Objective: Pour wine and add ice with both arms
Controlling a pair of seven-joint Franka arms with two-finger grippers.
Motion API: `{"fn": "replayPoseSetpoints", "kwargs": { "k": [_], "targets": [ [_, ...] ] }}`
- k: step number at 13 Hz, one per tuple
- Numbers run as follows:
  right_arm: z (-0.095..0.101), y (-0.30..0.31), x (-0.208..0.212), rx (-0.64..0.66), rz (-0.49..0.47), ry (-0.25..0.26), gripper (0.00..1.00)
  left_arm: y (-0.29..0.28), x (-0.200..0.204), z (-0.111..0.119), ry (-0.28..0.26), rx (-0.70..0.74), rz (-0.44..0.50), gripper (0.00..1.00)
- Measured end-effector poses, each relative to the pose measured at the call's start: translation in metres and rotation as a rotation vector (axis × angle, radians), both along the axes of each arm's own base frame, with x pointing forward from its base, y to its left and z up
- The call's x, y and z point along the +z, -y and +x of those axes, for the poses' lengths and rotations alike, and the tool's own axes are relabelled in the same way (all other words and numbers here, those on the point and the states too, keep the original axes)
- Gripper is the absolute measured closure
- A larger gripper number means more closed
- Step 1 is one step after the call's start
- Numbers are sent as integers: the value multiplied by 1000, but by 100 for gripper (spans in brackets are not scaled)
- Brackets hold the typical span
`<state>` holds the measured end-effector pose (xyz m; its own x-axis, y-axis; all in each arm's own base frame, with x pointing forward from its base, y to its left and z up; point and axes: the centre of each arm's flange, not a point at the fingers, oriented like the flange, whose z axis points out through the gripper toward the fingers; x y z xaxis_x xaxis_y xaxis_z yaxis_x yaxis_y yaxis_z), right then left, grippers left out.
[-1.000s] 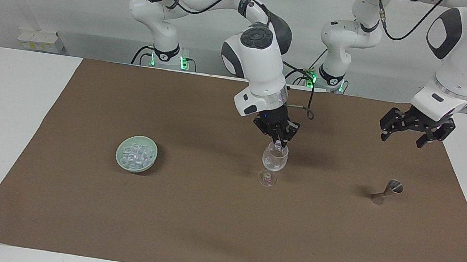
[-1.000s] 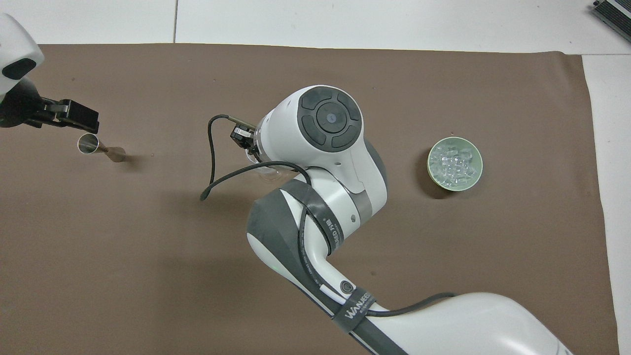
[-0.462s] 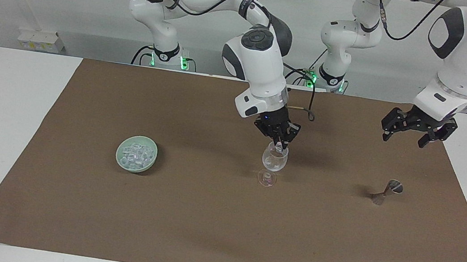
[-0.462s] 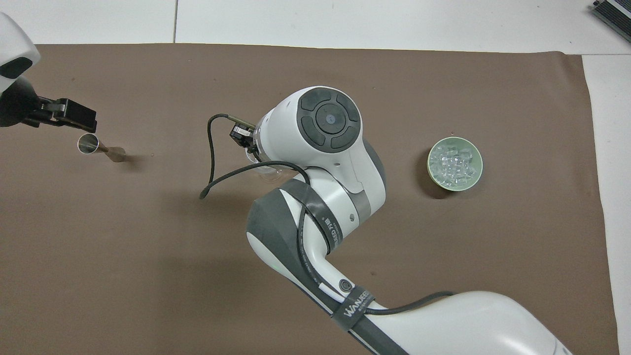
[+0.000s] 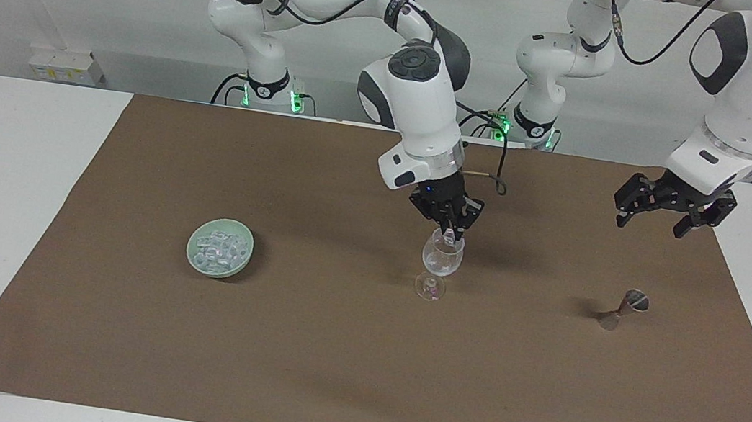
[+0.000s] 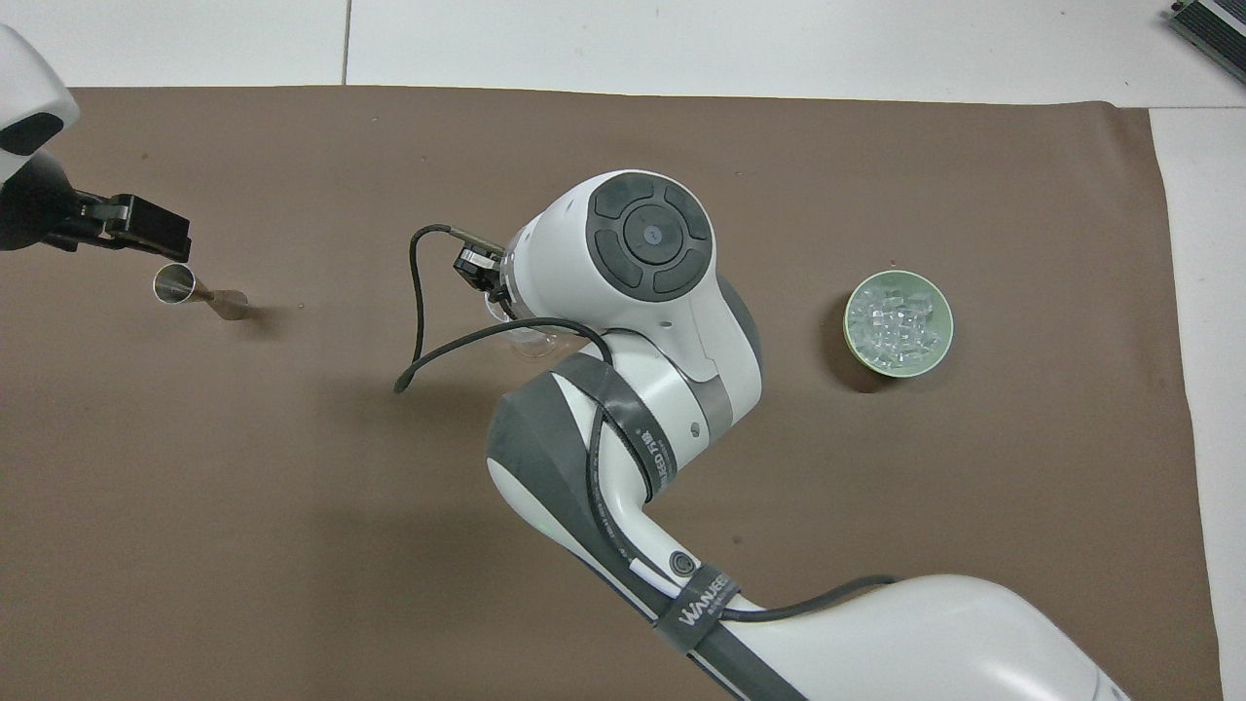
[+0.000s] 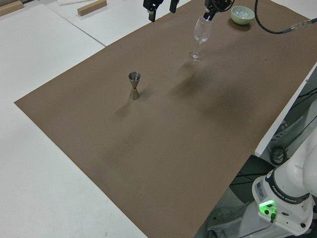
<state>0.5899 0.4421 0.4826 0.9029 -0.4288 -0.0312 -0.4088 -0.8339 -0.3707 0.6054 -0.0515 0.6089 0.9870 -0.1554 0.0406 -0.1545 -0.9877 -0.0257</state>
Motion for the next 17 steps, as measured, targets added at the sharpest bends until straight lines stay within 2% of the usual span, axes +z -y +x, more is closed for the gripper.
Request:
{"fn": "replayPoseSetpoints", "kwargs": {
  "k": [6,8,17],
  "targets": [
    [0,0,0,0,0,0,77,-4,0,0,-1,7,1,0],
    [0,0,0,0,0,0,68,-11,0,1,-1,15,1,0],
    [0,0,1,0,1,2,65,-17,0,1,1,24,1,0]
  ]
}}
